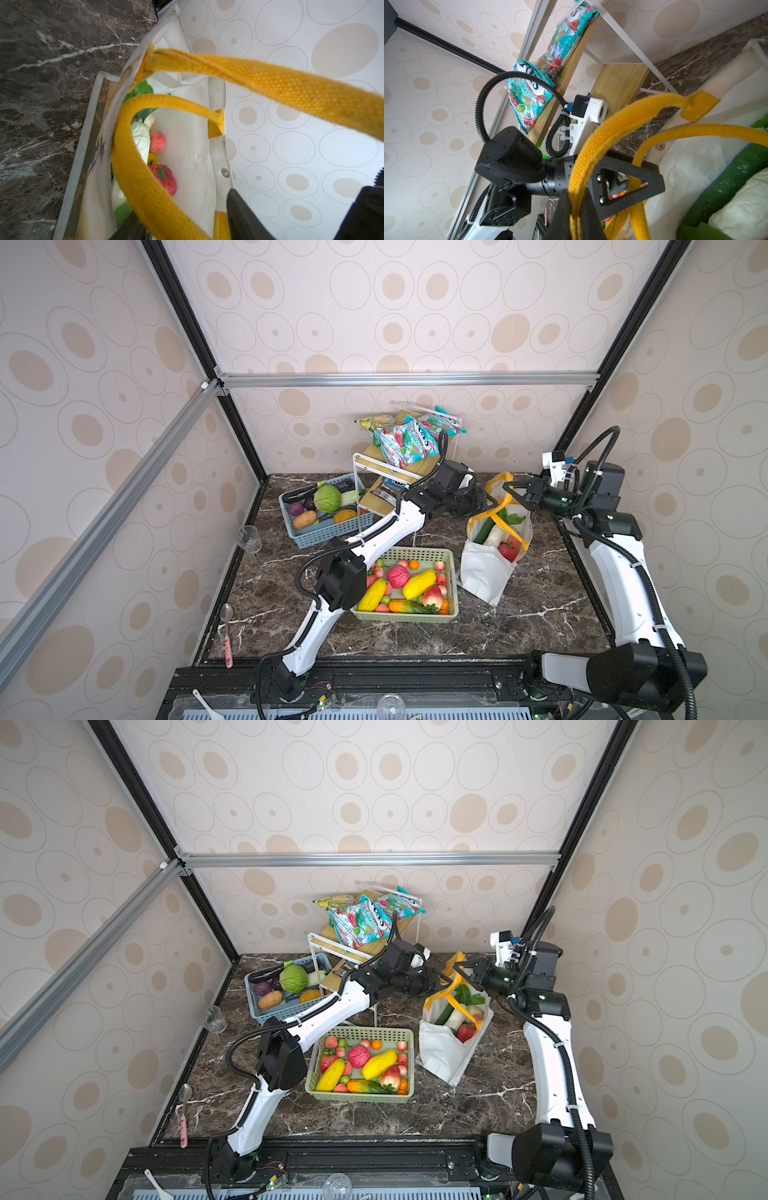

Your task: Place the food into the grocery bag and tie it

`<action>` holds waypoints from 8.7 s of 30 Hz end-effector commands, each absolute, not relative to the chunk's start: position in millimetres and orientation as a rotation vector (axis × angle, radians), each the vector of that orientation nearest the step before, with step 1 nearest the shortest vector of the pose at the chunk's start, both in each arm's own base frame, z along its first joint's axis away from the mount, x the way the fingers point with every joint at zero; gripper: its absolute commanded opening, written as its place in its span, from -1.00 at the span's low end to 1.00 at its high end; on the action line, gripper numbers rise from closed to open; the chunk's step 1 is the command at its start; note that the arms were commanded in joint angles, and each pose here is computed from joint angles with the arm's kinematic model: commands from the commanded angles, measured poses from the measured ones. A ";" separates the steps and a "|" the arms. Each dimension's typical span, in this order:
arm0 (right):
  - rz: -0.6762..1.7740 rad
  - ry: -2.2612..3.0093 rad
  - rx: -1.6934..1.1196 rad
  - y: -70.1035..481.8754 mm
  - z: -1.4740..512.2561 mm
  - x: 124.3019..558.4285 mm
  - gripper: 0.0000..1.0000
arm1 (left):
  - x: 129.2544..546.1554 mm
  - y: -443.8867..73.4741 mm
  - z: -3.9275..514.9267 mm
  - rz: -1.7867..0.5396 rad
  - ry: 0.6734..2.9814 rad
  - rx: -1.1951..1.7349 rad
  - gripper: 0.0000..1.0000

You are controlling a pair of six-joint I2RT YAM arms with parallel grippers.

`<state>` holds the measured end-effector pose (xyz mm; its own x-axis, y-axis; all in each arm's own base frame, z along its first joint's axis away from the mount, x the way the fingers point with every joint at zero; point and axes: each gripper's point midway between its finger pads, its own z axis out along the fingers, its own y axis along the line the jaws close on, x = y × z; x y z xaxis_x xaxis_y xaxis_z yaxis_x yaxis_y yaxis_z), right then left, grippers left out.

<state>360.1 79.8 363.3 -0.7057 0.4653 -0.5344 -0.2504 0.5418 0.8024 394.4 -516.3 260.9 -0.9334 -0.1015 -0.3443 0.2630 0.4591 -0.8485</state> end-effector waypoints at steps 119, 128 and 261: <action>1.050 1.178 -1.050 134.6 319.8 289.9 0.19 | 366.3 -510.5 416.9 -1.629 1.904 0.451 -1.00; 1.082 1.203 -1.027 133.6 316.8 299.4 0.09 | 353.1 -518.6 414.6 -1.644 1.872 0.442 -1.00; 0.251 1.828 0.969 -202.1 242.1 383.6 -1.00 | 408.3 -379.3 203.7 -0.588 2.151 -0.136 -1.00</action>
